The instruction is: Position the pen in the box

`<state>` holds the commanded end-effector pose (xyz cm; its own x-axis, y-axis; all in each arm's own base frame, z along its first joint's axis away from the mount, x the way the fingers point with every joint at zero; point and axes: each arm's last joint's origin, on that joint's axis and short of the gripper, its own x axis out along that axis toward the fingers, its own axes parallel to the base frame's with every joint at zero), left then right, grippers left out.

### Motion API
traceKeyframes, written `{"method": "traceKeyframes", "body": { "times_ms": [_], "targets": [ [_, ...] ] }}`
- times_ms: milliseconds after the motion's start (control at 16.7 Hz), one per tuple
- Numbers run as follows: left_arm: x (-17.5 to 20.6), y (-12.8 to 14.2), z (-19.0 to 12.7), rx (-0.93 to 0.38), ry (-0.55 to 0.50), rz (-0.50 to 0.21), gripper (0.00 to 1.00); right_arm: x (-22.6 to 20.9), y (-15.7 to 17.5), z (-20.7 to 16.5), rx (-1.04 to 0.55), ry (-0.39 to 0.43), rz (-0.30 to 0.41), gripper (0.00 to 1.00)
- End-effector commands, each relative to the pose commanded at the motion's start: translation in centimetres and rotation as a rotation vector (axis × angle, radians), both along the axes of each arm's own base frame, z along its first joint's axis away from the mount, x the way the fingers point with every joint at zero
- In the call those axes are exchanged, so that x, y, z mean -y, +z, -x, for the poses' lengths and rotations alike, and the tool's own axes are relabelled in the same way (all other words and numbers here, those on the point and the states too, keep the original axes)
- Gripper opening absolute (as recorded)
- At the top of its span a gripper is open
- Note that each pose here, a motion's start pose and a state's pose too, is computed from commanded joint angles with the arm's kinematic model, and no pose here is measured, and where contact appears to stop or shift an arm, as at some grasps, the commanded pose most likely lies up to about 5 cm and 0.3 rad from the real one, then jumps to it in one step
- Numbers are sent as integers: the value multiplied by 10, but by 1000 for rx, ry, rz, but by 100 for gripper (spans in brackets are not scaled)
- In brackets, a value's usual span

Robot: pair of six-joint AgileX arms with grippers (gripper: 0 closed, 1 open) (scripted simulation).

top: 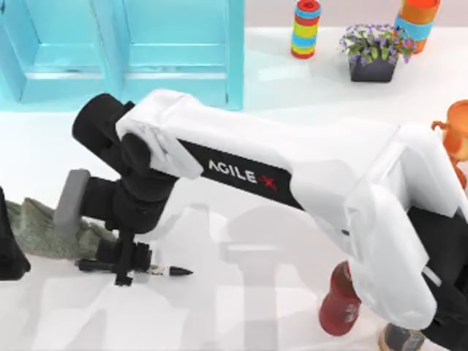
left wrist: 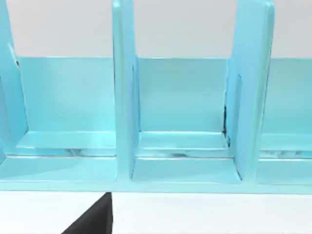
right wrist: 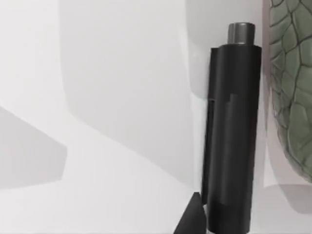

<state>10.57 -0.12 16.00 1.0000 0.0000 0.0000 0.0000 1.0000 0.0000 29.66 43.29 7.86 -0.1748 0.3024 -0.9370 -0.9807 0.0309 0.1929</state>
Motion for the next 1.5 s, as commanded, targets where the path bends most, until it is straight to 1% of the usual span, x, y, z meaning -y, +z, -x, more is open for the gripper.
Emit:
{"method": "traceKeyframes", "body": {
  "times_ms": [180,240,660,720,780,900,1080,1260,1500],
  "targets": [
    [0,0,0,0,0,0,100,0,0,0,0,0,0,2],
    [0,0,0,0,0,0,100,0,0,0,0,0,0,0],
    [0,0,0,0,0,0,100,0,0,0,0,0,0,0],
    [0,0,0,0,0,0,100,2,29,-10,64,-7,-52,0],
    [0,0,0,0,0,0,100,2,29,-10,65,-7,-51,0],
    [0,0,0,0,0,0,100,4,34,-14,71,2,-41,0],
    [0,0,0,0,0,0,100,7,53,-17,90,28,-17,0],
    [0,0,0,0,0,0,100,3,74,-8,87,58,16,0],
    [0,0,0,0,0,0,100,-5,86,10,37,78,62,0]
  ]
}}
